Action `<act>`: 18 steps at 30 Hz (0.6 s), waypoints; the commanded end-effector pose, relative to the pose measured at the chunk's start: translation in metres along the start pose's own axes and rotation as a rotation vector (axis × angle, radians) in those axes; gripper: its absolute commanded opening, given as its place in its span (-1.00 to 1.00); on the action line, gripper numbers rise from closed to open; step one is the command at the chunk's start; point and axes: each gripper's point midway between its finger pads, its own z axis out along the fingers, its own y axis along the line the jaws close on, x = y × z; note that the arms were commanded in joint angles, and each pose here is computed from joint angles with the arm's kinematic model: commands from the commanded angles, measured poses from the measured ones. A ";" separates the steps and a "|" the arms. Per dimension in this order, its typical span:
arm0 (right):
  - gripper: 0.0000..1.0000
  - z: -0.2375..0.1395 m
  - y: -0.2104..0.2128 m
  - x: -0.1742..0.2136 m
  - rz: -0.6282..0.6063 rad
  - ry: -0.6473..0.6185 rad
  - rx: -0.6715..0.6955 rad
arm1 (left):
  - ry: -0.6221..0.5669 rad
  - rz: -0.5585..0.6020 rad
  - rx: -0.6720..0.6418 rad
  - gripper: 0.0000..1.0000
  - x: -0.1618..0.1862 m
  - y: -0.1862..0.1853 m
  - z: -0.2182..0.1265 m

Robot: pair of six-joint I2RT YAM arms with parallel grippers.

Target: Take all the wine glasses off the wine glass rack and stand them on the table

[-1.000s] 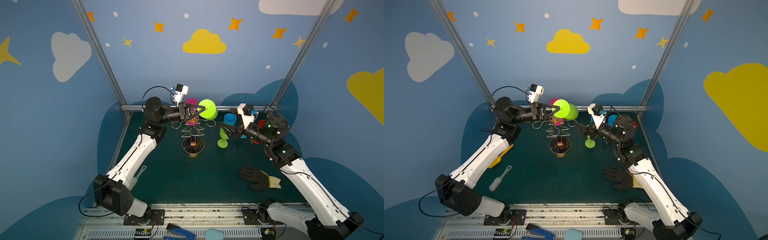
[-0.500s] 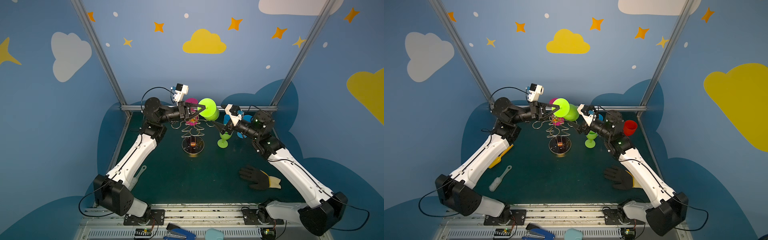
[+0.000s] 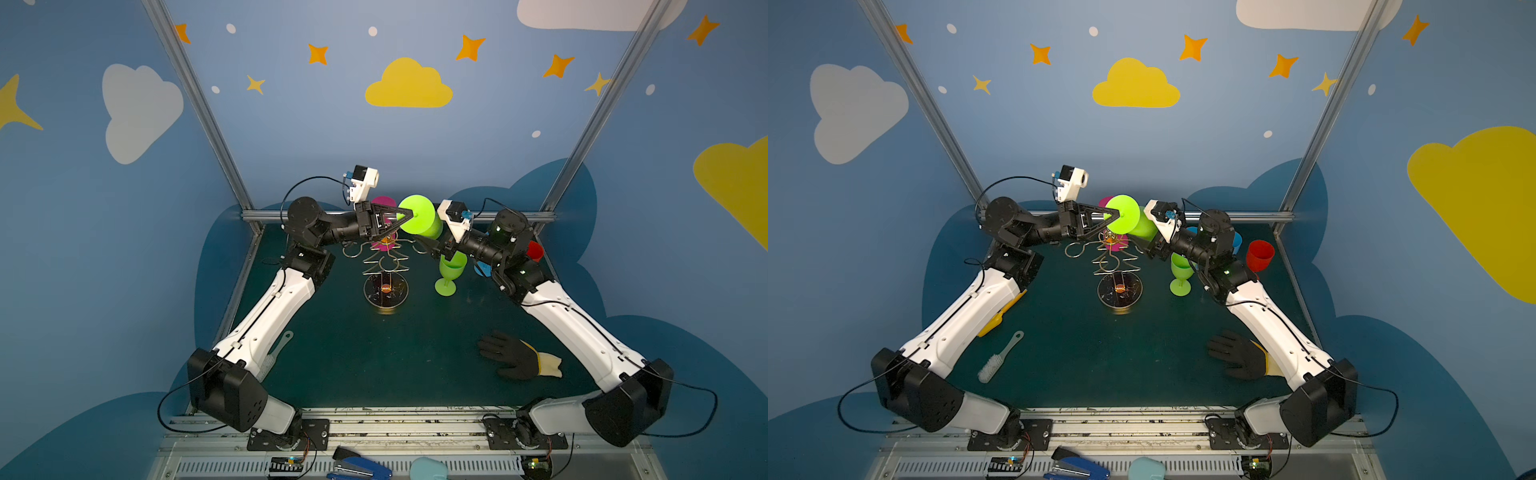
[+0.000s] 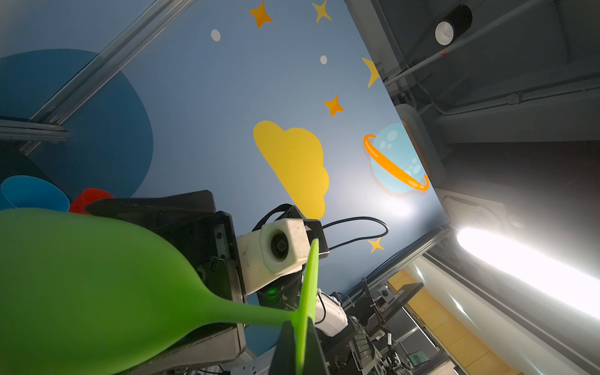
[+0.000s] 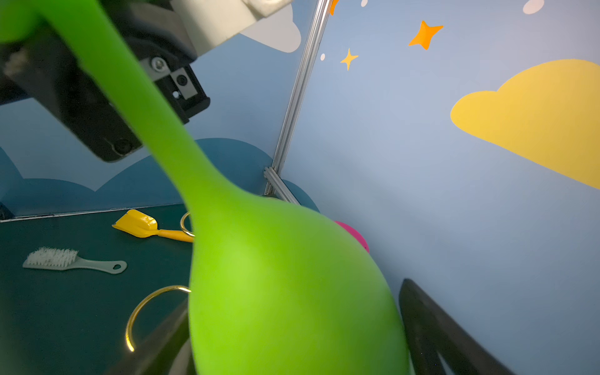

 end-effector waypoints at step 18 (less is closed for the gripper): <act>-0.35 -0.073 -0.008 0.004 0.265 0.286 0.223 | -0.115 0.373 -0.267 0.54 -0.011 0.037 -0.028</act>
